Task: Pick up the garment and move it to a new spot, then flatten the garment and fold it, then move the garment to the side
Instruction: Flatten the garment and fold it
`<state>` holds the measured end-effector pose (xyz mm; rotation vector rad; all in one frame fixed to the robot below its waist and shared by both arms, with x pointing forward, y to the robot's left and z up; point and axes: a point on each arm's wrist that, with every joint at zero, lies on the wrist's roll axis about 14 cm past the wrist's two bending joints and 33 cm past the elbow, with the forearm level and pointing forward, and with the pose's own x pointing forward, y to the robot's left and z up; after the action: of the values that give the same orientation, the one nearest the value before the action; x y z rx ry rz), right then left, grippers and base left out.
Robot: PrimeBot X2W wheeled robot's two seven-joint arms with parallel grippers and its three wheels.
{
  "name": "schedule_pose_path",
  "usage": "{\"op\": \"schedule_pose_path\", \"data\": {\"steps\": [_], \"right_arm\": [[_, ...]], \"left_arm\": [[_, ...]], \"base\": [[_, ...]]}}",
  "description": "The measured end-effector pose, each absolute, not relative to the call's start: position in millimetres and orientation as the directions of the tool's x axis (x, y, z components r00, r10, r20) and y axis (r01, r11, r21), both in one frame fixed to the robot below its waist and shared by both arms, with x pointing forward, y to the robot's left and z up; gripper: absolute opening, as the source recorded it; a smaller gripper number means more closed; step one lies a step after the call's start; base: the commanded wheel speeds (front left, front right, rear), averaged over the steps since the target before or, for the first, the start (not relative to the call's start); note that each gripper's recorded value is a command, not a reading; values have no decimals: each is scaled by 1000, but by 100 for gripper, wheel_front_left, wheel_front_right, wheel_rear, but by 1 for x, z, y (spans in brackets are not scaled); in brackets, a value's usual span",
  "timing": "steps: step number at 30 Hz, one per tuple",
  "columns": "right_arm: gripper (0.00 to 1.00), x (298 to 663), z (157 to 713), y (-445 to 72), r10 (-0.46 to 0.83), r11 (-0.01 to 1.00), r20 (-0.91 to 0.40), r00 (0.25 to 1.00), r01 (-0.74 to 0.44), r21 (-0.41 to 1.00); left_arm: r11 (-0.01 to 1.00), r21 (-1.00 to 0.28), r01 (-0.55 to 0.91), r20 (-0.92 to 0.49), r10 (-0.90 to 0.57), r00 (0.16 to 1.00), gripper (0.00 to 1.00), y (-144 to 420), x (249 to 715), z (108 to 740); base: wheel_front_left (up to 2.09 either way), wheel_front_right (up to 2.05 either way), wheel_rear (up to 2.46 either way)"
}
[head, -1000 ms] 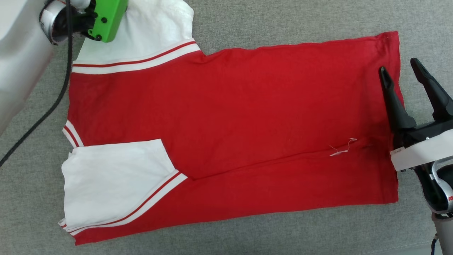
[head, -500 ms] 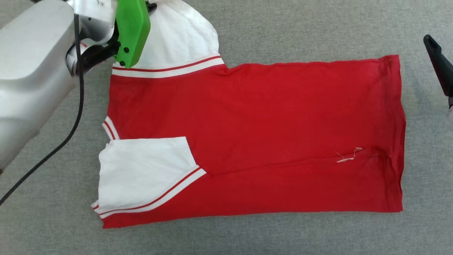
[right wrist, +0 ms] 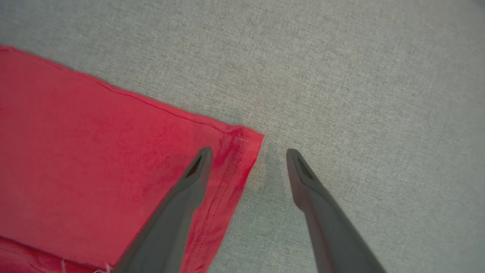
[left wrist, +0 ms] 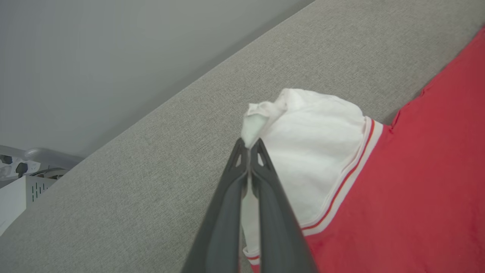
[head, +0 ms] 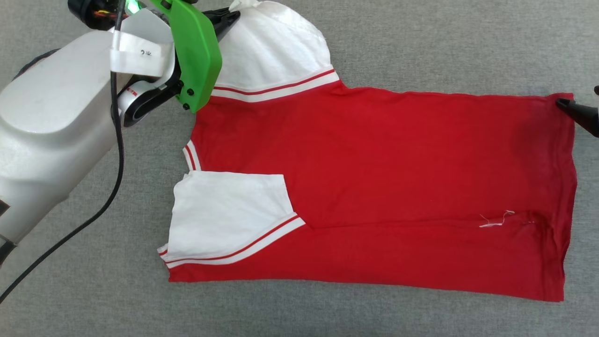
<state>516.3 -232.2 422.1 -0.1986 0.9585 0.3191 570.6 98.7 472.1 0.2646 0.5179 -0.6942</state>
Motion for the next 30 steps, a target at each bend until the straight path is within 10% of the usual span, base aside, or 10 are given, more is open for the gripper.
{"op": "schedule_pose_path", "data": {"steps": [12, 13, 14, 30], "right_arm": [[100, 512, 355, -220, 161, 933, -908, 386, -359, 12], [81, 512, 354, -220, 163, 934, -908, 387, -358, 15], [0, 513, 355, -220, 166, 933, -903, 396, -358, 14], [0, 509, 426, -204, 311, 912, -646, 697, -410, -3]], "left_arm": [[772, 45, 634, -528, -521, 671, 0, 114, 567, 460], [774, 44, 632, -531, -518, 671, 0, 115, 566, 458], [775, 43, 630, -534, -515, 671, 0, 116, 565, 457], [806, 68, 588, -463, -497, 734, 0, 136, 523, 488]], "base": [[0, 0, 0], [0, 0, 0], [0, 0, 0], [0, 0, 0]]}}
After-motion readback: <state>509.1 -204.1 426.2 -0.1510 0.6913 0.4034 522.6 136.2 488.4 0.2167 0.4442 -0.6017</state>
